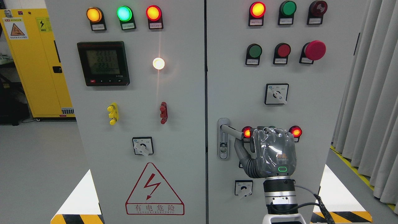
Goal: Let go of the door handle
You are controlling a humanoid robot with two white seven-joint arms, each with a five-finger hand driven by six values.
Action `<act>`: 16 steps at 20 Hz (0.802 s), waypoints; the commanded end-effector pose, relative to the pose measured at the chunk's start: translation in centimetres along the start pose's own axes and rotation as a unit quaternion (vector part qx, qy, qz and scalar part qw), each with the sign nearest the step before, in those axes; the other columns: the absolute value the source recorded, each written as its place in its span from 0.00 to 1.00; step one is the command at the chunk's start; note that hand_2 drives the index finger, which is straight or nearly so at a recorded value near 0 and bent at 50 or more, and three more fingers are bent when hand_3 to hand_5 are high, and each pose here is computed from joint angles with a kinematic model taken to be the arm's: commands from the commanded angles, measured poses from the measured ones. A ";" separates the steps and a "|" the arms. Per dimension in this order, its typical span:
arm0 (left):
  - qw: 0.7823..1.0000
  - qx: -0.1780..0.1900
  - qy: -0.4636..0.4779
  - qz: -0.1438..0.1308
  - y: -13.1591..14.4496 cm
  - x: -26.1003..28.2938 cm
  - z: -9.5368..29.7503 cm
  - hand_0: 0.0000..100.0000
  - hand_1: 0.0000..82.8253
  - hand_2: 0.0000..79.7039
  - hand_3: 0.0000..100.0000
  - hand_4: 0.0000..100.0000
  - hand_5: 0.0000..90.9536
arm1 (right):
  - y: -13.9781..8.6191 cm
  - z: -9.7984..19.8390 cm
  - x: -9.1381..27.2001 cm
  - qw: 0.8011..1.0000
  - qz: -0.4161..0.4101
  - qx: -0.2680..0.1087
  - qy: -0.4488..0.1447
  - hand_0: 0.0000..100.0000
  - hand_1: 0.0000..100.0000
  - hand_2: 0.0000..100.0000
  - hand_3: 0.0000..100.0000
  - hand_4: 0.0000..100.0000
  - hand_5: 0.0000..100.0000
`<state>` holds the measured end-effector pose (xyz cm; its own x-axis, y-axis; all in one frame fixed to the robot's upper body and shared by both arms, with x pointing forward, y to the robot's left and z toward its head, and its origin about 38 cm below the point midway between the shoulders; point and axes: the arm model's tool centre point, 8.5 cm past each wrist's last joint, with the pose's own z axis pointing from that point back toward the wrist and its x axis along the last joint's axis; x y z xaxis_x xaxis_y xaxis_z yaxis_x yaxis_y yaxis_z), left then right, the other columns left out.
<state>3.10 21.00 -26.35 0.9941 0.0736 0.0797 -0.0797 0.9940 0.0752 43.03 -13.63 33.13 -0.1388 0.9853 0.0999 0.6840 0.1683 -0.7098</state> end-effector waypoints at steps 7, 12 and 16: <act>1.000 -0.001 -0.006 0.001 -0.1 0.4 0.0 0.12 0.67 0.00 0.00 0.00 0.00 | -0.2 -0.3 0.0 1.000 0.001 -0.003 -0.001 0.60 0.40 0.97 1.00 1.00 0.99; 1.000 0.000 -0.006 0.001 0.0 0.4 0.0 0.12 0.67 0.00 0.00 0.00 0.00 | -0.2 -0.3 0.0 1.000 0.001 -0.003 -0.001 0.60 0.40 0.97 1.00 1.00 0.99; 1.000 -0.001 -0.006 0.001 -0.1 0.4 0.0 0.12 0.67 0.00 0.00 0.00 0.00 | 0.1 0.1 -0.1 1.000 0.001 0.002 0.000 0.59 0.40 0.97 1.00 1.00 0.99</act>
<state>3.09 21.00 -26.35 0.9941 0.0733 0.0797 -0.0793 0.9940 0.0752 43.09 -13.68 33.34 -0.1387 0.9855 0.0981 0.6873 0.1671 -0.7069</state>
